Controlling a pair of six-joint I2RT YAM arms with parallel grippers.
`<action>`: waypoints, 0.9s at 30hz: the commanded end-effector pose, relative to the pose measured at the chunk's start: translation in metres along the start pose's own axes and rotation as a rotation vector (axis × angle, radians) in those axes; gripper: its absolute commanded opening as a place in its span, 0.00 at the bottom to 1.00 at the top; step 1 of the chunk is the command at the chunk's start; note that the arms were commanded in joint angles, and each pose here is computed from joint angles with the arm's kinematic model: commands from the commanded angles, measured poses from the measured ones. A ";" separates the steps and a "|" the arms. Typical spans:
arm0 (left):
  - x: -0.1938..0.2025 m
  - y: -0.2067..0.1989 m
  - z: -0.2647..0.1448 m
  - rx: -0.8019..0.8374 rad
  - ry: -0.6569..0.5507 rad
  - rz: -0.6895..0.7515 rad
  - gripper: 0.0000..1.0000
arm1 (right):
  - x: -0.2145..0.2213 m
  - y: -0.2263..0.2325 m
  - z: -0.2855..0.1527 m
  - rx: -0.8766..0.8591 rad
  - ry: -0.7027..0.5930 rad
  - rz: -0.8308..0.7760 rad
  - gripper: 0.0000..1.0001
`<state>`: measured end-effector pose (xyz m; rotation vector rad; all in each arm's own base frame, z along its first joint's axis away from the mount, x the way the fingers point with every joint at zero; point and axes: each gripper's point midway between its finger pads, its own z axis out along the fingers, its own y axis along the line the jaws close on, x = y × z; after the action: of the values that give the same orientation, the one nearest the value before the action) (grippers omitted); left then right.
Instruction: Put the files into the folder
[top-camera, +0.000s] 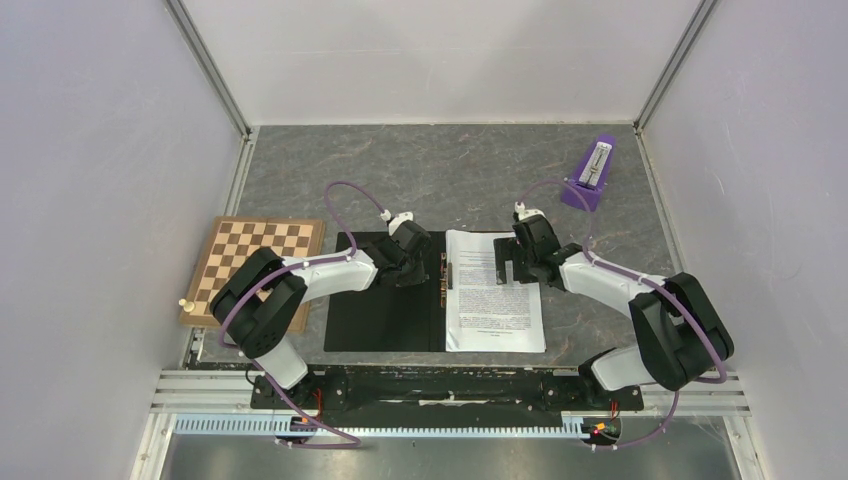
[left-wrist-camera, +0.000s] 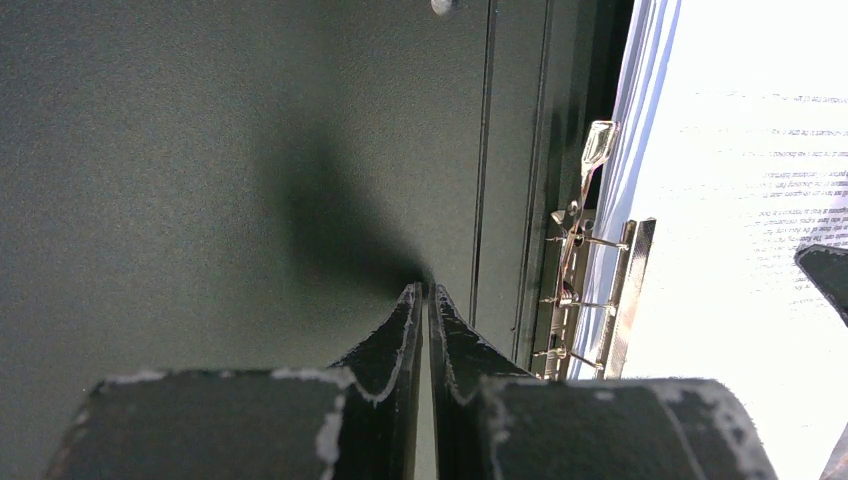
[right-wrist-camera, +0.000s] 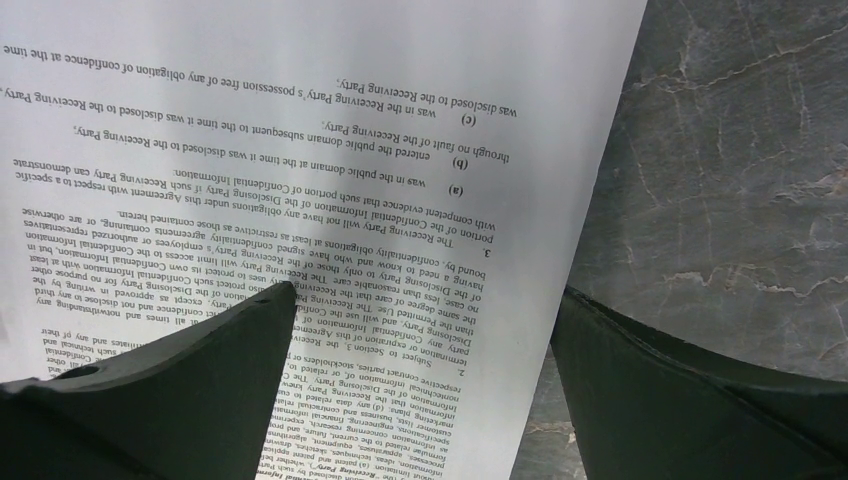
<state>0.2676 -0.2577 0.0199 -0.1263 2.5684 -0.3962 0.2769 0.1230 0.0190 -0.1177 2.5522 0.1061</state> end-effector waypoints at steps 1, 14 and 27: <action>-0.007 -0.008 -0.004 0.014 -0.010 -0.001 0.12 | -0.017 0.015 -0.003 -0.035 -0.047 0.006 0.98; -0.021 -0.048 -0.037 0.147 -0.027 0.052 0.13 | -0.017 0.011 -0.001 -0.004 -0.042 0.002 0.98; 0.038 -0.126 -0.045 0.303 0.083 0.149 0.10 | -0.017 0.014 0.001 -0.015 -0.039 0.001 0.98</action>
<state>0.2247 -0.3584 0.0953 0.1686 2.4967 -0.7340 0.2773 0.1289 0.0186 -0.1385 2.5528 0.0991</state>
